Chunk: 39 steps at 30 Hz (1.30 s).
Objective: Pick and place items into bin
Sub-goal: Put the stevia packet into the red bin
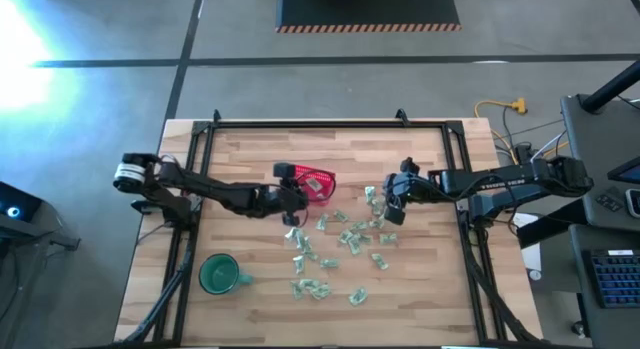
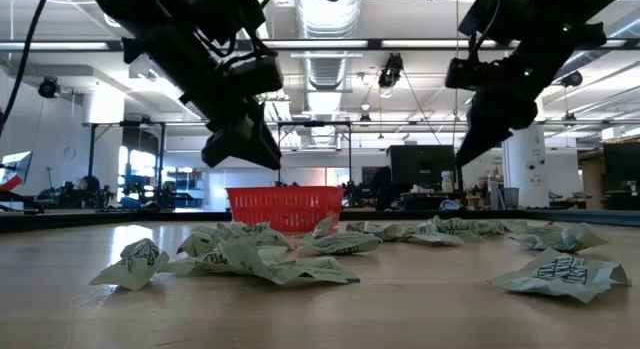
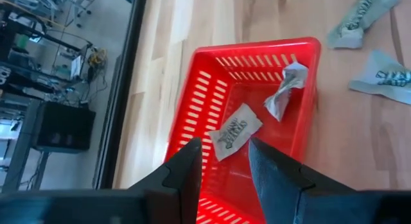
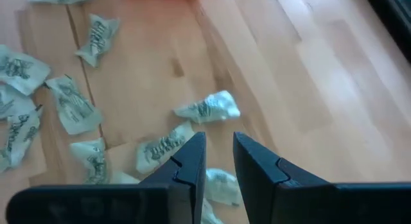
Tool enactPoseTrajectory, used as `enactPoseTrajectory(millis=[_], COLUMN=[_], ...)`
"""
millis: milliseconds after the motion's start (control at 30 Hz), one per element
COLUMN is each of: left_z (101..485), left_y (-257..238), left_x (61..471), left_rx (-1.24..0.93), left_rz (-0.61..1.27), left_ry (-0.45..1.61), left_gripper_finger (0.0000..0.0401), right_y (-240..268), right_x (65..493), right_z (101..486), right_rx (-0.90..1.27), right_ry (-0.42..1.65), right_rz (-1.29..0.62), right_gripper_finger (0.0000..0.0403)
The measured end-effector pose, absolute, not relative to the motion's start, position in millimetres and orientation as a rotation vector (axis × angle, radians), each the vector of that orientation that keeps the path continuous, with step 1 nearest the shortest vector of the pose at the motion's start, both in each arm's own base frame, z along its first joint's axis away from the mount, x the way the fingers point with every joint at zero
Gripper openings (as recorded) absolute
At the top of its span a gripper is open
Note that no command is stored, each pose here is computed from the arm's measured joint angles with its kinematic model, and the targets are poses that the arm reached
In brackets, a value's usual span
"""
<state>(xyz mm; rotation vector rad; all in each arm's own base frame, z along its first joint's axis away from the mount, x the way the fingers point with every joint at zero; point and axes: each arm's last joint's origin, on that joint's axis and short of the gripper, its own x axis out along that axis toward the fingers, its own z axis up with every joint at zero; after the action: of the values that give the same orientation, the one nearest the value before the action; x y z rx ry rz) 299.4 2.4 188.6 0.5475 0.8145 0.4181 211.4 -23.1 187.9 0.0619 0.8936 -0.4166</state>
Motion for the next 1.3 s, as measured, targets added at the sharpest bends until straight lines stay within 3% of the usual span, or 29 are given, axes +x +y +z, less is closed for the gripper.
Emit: enactPoseTrajectory(millis=[300, 433, 733, 1300], left_z=[202, 206, 211, 211], left_y=[3, 3, 2, 1], left_x=[291, 286, 280, 280], left_rx=[0.509, 0.491, 0.464, 0.465], left_rz=[0.439, 0.445, 0.453, 0.450], left_ry=[0.763, 0.762, 0.761, 0.762], left_gripper_finger=[0.0114, 0.0114, 0.0114, 0.0114], right_y=[-38, -45, -60, -63], right_x=[230, 239, 252, 257], right_z=[176, 164, 142, 127], right_rx=[0.043, 0.104, 0.275, 0.407], right_ry=[0.859, 0.862, 0.922, 0.954], right_rz=[-0.429, -0.399, -0.533, -0.609], right_gripper_finger=[0.0119, 0.0144, 0.0183, 0.0170])
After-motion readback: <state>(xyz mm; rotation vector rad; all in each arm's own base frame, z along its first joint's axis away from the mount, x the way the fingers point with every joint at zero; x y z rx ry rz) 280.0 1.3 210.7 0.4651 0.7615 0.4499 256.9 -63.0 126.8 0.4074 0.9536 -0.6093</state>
